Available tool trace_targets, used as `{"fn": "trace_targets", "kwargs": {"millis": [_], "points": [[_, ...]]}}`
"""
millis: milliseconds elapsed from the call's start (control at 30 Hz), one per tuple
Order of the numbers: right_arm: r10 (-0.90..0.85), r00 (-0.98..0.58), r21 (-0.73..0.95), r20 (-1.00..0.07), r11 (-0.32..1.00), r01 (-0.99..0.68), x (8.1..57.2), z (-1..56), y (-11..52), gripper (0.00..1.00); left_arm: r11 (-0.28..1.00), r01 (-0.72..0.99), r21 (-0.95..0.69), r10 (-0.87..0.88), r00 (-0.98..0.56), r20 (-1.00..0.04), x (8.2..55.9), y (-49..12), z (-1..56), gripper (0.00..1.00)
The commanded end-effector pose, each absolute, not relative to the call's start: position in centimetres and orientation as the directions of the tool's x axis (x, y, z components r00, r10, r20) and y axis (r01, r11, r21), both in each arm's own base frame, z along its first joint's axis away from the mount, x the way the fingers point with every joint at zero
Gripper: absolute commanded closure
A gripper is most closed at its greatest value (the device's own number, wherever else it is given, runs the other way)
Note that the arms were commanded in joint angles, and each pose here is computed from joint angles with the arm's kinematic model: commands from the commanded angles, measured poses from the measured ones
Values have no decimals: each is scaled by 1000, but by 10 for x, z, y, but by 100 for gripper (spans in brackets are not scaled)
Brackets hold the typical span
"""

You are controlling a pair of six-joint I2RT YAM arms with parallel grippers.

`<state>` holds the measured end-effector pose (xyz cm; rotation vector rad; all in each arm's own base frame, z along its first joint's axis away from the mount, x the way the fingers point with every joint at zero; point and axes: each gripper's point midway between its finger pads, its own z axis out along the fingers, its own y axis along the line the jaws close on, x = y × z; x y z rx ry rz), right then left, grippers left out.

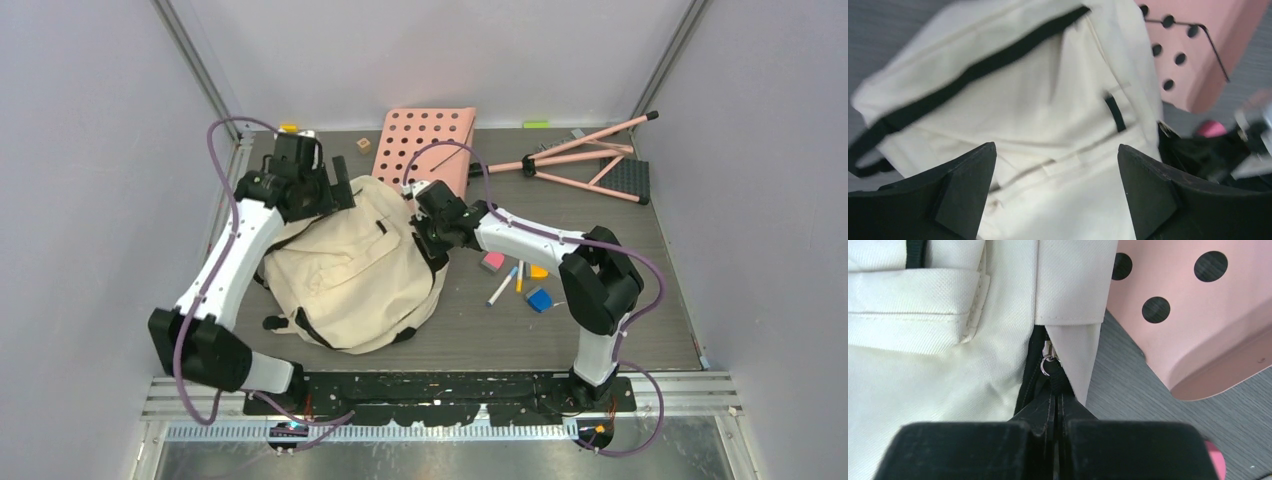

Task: Pack the student bag
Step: Zip the student bag at the center of the board.

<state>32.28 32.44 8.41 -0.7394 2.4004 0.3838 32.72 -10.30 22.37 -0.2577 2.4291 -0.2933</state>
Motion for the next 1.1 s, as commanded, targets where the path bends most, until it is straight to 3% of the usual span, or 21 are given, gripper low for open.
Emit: {"fn": "trace_targets", "kwargs": {"millis": [0, 300, 500, 600, 800, 967, 1067], "points": [[-444, -626, 98, -641, 762, -641, 316, 119, 326, 99, 999, 3, -47, -27, -767, -641, 373, -75, 210, 5], [-471, -630, 105, -618, 744, -660, 316, 123, 331, 100, 966, 195, 170, 259, -726, -638, 472, -68, 185, 2], [-487, -654, 116, -579, 745, -657, 315, 117, 333, 99, 960, 258, 113, 268, -714, -646, 509, -80, 176, 2], [-510, -657, 95, -556, 745, -660, 316, 118, 331, 99, 948, 319, -21, 224, -710, -667, 517, -100, 171, 3], [-551, -659, 64, -511, 741, -669, 319, 112, 325, 100, 880, 408, -244, 165, -743, -648, 509, -139, 159, 10], [-566, -665, 52, -488, 741, -669, 320, 109, 321, 99, 855, 417, -309, 164, -782, -601, 497, -148, 139, 13], [-566, -665, 48, -487, 743, -667, 322, 110, 318, 100, 871, 398, -288, 168, -792, -587, 503, -143, 126, 25]]}}
